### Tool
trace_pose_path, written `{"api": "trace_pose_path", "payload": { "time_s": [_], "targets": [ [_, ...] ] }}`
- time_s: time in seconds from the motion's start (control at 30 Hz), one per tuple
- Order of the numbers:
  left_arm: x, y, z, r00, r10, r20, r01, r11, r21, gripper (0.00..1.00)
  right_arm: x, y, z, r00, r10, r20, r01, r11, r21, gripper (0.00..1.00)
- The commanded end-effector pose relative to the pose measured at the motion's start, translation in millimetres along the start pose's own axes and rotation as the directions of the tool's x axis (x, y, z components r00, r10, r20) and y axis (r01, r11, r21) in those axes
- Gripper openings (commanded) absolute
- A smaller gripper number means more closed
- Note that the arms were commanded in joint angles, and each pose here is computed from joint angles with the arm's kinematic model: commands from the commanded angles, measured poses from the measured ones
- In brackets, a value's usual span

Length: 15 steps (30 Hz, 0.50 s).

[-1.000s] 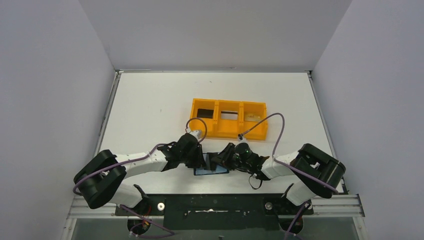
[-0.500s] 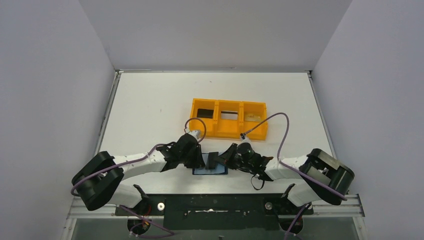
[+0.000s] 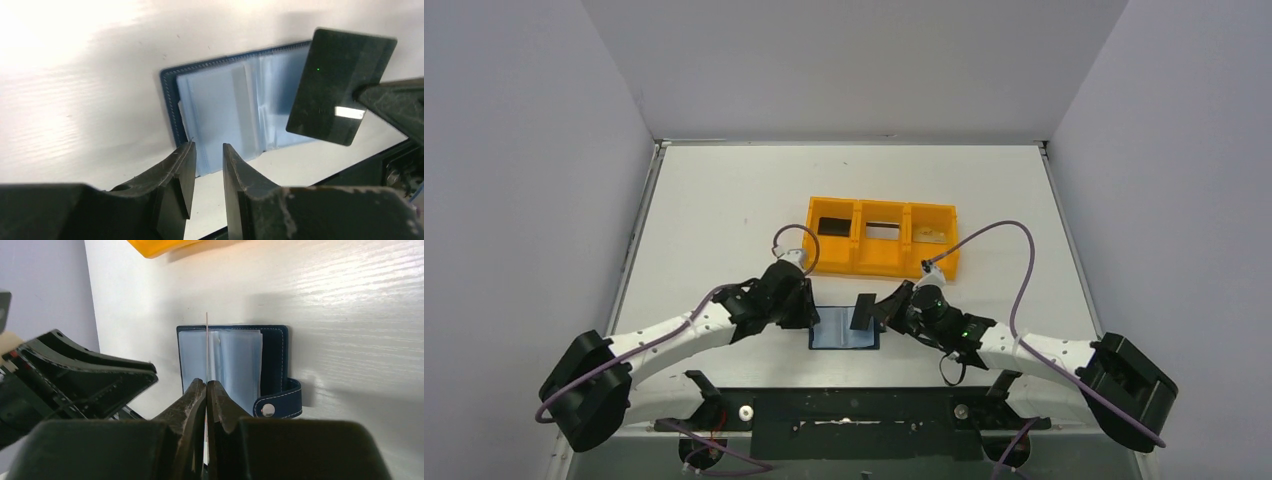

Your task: Take the credit cards out of the card holder

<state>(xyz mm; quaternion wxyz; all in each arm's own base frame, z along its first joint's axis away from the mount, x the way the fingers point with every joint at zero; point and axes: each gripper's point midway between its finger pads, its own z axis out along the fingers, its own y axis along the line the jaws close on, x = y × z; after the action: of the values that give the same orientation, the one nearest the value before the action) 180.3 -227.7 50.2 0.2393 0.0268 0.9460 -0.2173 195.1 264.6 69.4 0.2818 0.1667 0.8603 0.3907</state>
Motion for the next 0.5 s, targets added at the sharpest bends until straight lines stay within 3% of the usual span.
{"api": "trace_pose_path", "payload": {
  "time_s": [0.0,0.13,0.23,0.47],
  "targets": [
    [-46,10,-27,0.992,-0.014,0.123,0.017,0.999,-0.027,0.31,-21,28,-8,0.991,-0.079,0.105,0.086,0.994,-0.062,0.00],
    [-79,30,-55,0.975,-0.056,0.216,0.066,0.997,-0.039,0.41,-27,41,-13,0.982,-0.122,0.147,0.135,0.987,-0.088,0.00],
    [-100,49,-77,0.952,-0.073,0.297,0.097,0.993,-0.066,0.57,-29,51,-17,0.973,-0.149,0.179,0.171,0.978,-0.116,0.00],
    [-129,77,-119,0.883,-0.033,0.469,0.112,0.983,-0.143,0.77,-36,68,-21,0.938,-0.253,0.236,0.289,0.948,-0.131,0.00]
  ]
}}
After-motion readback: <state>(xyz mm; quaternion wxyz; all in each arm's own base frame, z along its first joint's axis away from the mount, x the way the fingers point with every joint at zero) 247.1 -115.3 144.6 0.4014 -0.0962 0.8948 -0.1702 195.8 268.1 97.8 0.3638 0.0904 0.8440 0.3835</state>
